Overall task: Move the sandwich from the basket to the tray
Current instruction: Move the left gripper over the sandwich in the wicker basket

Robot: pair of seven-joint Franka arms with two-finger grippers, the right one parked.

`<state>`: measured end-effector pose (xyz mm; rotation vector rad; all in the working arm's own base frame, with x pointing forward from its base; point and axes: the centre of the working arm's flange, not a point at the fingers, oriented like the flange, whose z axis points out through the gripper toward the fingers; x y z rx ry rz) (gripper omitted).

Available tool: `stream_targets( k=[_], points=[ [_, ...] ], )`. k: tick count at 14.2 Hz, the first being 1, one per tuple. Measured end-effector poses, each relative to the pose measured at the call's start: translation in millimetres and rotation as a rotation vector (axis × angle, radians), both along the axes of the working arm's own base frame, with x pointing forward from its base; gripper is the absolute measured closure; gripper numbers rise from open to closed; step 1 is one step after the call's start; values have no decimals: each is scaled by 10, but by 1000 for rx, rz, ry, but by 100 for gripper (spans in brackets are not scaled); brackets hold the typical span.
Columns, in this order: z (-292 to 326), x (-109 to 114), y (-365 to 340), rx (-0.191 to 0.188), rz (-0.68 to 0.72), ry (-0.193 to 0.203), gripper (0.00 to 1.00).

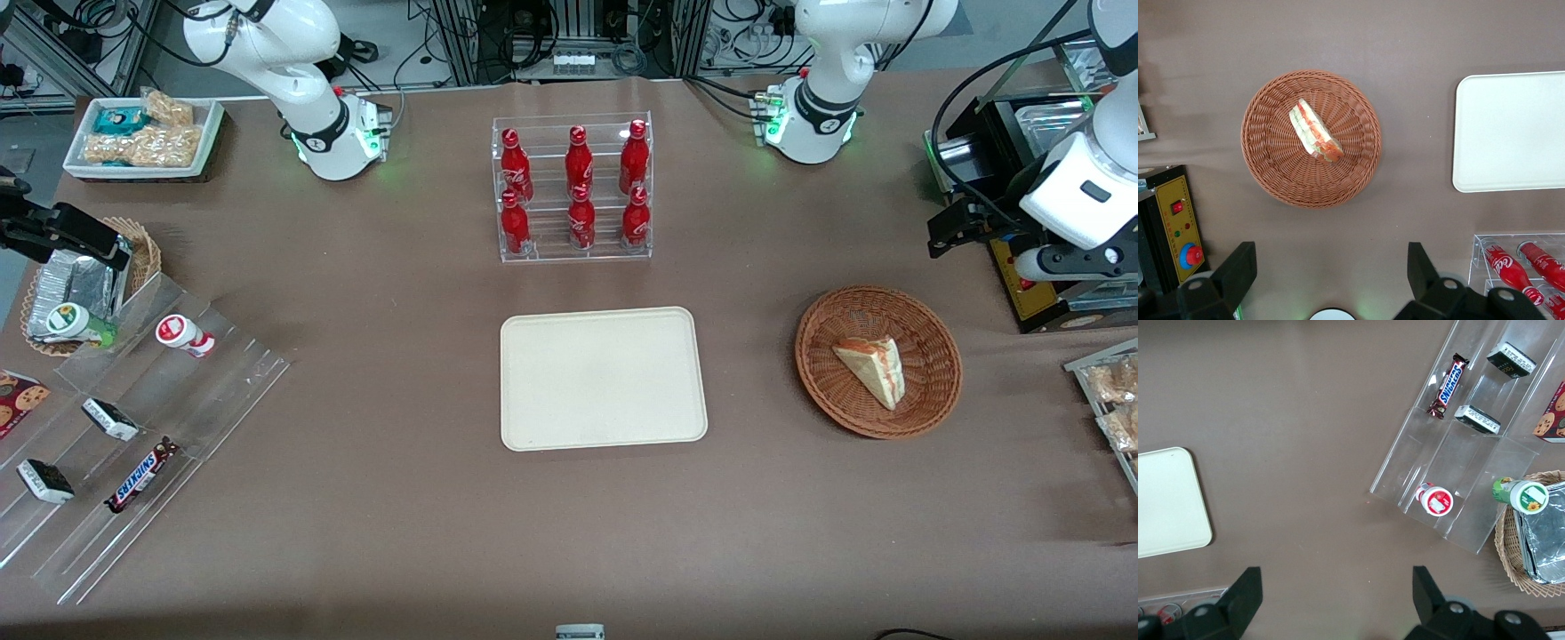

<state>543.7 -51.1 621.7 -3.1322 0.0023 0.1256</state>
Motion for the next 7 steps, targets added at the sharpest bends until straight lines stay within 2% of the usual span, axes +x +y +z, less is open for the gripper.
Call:
stream_targets(
  k=[7],
  points=[
    [-13, 0, 3, 1, 0, 6, 0]
  ],
)
